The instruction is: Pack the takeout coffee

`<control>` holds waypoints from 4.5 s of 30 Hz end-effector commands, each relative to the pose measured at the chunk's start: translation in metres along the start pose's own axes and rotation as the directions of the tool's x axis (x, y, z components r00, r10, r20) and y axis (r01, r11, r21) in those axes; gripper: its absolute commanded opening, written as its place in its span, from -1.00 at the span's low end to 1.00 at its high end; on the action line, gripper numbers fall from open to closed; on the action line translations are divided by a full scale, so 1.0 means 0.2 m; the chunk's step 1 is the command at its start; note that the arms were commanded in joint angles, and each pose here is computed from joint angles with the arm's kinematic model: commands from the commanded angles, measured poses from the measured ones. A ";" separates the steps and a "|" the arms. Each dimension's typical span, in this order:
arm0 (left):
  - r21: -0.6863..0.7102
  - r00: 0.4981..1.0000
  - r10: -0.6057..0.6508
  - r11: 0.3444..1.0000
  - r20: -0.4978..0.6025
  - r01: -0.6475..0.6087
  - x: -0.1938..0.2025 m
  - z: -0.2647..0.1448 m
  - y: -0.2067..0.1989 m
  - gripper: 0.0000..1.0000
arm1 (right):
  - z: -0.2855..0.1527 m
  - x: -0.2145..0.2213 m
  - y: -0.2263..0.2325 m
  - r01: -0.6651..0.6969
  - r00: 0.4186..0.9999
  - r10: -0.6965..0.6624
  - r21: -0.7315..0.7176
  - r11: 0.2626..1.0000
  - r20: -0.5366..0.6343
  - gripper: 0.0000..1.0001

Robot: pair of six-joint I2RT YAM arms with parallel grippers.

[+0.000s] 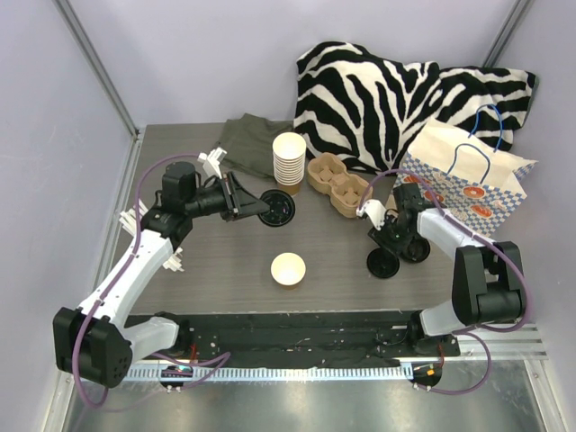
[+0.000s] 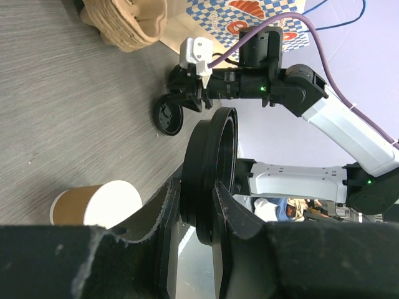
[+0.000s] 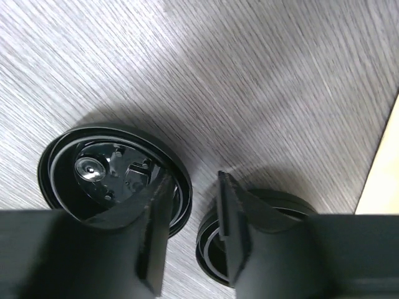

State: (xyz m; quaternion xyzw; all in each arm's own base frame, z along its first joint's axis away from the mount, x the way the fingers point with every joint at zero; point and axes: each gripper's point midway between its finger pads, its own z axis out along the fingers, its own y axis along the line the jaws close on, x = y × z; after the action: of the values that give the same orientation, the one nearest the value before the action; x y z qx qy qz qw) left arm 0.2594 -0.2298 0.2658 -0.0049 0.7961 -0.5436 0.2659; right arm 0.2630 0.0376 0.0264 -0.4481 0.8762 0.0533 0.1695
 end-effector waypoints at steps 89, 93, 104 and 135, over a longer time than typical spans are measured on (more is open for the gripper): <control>0.129 0.903 -0.210 0.953 -0.374 0.275 0.38 -0.15 -0.08 -0.93 | -1.11 -1.19 1.25 0.748 -0.040 -0.878 0.597 0.291 0.478 0.01; 0.118 0.898 -0.222 0.952 -0.379 0.284 0.39 -0.14 -0.07 -0.93 | -1.03 -1.19 1.22 0.754 -0.028 -0.905 0.603 0.259 0.424 -0.08; 0.098 0.891 -0.239 0.950 -0.385 0.297 0.42 -0.13 -0.04 -0.93 | -1.01 -1.25 1.21 0.736 -0.034 -0.919 0.632 0.243 0.394 -0.45; 0.132 0.822 0.563 0.811 0.085 -0.570 0.15 -0.52 -0.21 0.99 | -1.24 -1.17 1.21 0.414 0.582 -0.056 -0.236 0.879 0.811 -0.98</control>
State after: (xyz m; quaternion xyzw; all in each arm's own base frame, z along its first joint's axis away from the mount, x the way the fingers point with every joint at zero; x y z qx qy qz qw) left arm 0.1933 -0.1683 0.3203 0.1476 0.7434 -0.5344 0.3741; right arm 0.1389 0.2913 0.3137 -0.6154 0.5448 0.2617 0.5059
